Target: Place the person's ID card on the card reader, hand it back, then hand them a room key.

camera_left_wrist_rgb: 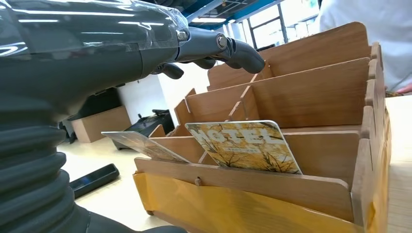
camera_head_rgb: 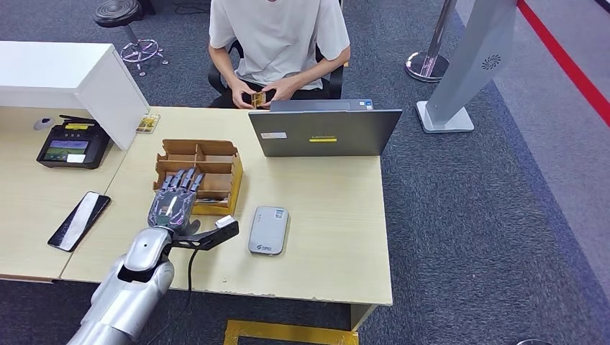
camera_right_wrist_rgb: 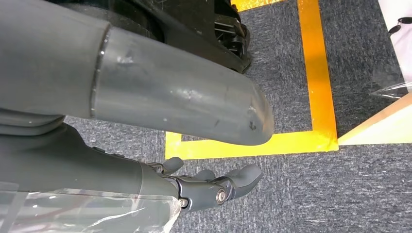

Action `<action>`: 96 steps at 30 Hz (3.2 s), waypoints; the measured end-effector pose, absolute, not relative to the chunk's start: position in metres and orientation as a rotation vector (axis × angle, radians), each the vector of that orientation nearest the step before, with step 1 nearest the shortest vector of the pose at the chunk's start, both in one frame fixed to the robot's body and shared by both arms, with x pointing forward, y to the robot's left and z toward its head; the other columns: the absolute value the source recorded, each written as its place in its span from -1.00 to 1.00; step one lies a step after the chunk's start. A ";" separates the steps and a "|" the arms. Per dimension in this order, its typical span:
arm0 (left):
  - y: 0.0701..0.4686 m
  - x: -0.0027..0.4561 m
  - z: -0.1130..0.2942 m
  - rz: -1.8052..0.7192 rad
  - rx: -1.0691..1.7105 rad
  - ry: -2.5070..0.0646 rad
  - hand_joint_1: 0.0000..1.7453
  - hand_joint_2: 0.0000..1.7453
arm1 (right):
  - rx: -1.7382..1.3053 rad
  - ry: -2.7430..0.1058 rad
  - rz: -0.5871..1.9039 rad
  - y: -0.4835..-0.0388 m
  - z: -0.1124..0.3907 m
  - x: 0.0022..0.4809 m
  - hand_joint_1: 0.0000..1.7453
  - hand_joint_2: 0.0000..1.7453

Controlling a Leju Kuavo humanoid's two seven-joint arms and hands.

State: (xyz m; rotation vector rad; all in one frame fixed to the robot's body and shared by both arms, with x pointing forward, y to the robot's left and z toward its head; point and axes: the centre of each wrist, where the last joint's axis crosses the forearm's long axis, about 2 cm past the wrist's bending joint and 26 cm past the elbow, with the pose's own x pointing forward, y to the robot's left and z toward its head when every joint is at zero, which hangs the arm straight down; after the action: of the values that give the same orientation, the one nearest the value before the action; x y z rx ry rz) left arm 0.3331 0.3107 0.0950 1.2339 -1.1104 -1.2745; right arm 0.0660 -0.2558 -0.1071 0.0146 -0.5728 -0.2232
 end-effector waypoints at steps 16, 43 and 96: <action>0.311 0.333 0.096 -1.286 1.234 -1.156 -1.00 1.00 | 0.019 -0.576 -0.212 -0.255 -0.107 0.066 -1.00 -1.00; 0.307 0.332 0.096 -1.341 1.217 -1.222 -1.00 1.00 | 0.022 -0.577 -0.202 -0.255 -0.107 0.066 -1.00 -1.00; 0.305 0.329 0.091 -1.316 1.130 -1.140 1.00 1.00 | 0.026 -0.574 -0.178 -0.253 -0.107 0.066 -1.00 -1.00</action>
State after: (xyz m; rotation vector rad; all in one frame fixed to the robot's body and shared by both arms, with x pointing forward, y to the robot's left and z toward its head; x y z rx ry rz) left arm 0.3293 0.3054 0.0909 1.1303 -1.1403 -1.3163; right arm 0.0662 -0.2535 -0.1069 0.0260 -0.5742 -0.1784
